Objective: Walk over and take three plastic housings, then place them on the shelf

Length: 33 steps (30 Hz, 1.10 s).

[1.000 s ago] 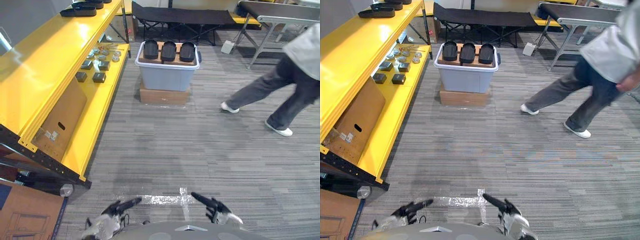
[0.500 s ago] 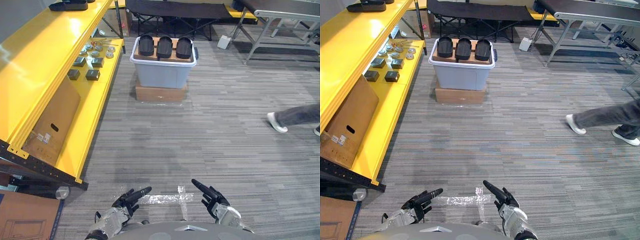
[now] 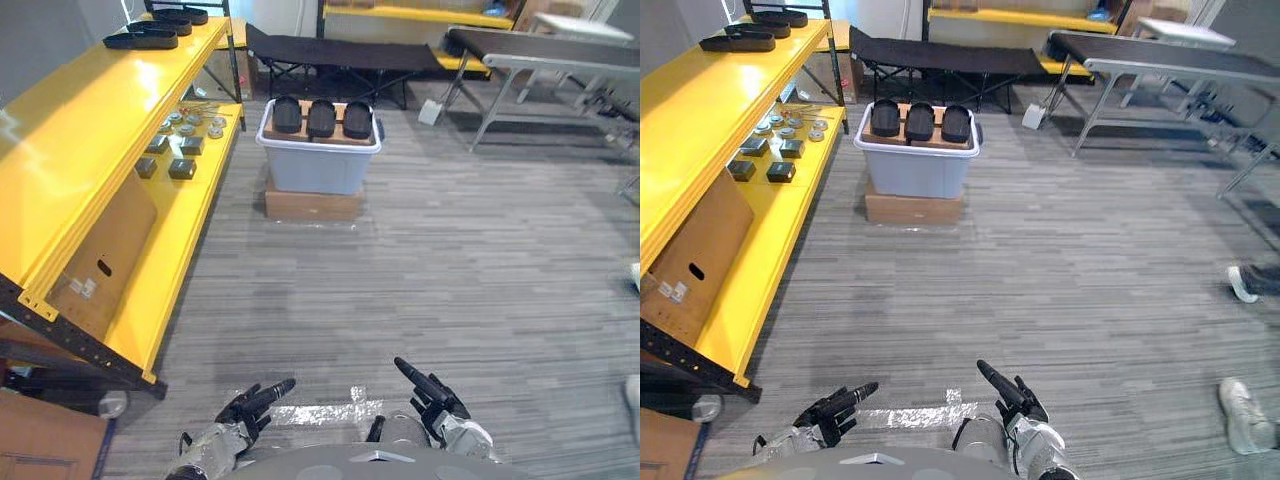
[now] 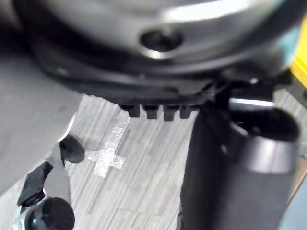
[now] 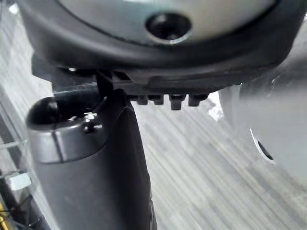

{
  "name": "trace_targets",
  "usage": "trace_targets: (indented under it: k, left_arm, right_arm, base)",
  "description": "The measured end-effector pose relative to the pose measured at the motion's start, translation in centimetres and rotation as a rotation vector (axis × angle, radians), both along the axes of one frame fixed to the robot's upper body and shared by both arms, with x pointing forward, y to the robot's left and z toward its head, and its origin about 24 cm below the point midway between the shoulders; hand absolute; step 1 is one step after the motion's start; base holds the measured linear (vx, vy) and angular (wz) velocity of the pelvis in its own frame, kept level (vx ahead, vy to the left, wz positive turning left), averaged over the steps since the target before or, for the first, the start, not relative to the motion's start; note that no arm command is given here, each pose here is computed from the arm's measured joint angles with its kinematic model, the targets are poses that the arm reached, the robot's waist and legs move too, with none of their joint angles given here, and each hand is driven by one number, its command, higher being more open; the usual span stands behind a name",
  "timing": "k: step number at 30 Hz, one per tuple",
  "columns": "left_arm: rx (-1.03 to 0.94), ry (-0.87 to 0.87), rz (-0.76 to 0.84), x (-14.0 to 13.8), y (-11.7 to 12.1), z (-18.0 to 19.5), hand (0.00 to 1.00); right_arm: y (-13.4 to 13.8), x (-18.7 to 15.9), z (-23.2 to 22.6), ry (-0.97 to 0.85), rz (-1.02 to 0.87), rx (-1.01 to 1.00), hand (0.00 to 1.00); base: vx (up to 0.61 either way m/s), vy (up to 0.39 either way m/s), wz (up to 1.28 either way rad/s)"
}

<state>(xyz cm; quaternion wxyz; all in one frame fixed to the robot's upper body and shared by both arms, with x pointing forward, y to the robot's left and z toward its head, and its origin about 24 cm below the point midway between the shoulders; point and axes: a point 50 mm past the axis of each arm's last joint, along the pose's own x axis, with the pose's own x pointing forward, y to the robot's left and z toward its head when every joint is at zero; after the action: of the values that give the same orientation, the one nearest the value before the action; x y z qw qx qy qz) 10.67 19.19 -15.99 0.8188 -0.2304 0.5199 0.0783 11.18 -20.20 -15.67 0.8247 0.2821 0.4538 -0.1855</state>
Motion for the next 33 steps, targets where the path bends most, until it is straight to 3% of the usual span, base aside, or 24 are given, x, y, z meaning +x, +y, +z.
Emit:
trace_targets:
  k: [4,5,8,11,21,25,29,33]
  left_arm:
    - [0.002,0.006,0.01,0.5,0.5,0.1,1.0]
    - [-0.008,0.013,0.046,0.3,0.7,0.1,1.0]
    - [-0.014,0.051,0.112,-0.9,0.4,-0.3,1.0]
    - [-0.032,-0.045,0.261,1.3,1.2,0.5,1.0]
    - [-0.113,-0.119,0.324,2.4,-0.4,0.8,1.0]
    - [-0.075,-0.111,0.327,1.9,1.0,0.8,1.0]
    - [0.0,0.029,0.199,-0.6,0.9,-0.2,1.0]
    - [0.051,0.016,0.14,-0.9,1.9,-0.1,1.0]
  right_arm:
    - [0.3,-1.0,-0.5,0.055,0.042,0.005,1.0]
    - [0.2,-2.5,-0.9,0.127,-0.002,0.046,1.0]
    - [-1.2,-3.8,-1.0,0.186,0.041,0.002,1.0]
    - [-2.3,-4.3,-1.0,0.228,0.076,-0.042,1.0]
    - [-2.5,-4.5,-0.9,0.226,0.108,-0.132,1.0]
    - [-2.3,-4.2,-0.9,0.217,0.108,-0.135,1.0]
    - [-1.8,-2.9,-0.7,0.145,0.047,-0.126,1.0]
    - [-1.8,-1.3,-0.2,0.054,-0.027,-0.086,1.0]
  base:
    - [0.25,-0.182,0.02]
    - [0.26,-0.216,0.18]
    - [0.39,-0.28,0.21]
    - [0.44,-0.304,0.1]
    - [0.44,-0.049,-0.11]
    - [0.44,0.227,0.06]
    - [0.58,0.277,0.29]
    - [0.5,0.137,0.41]
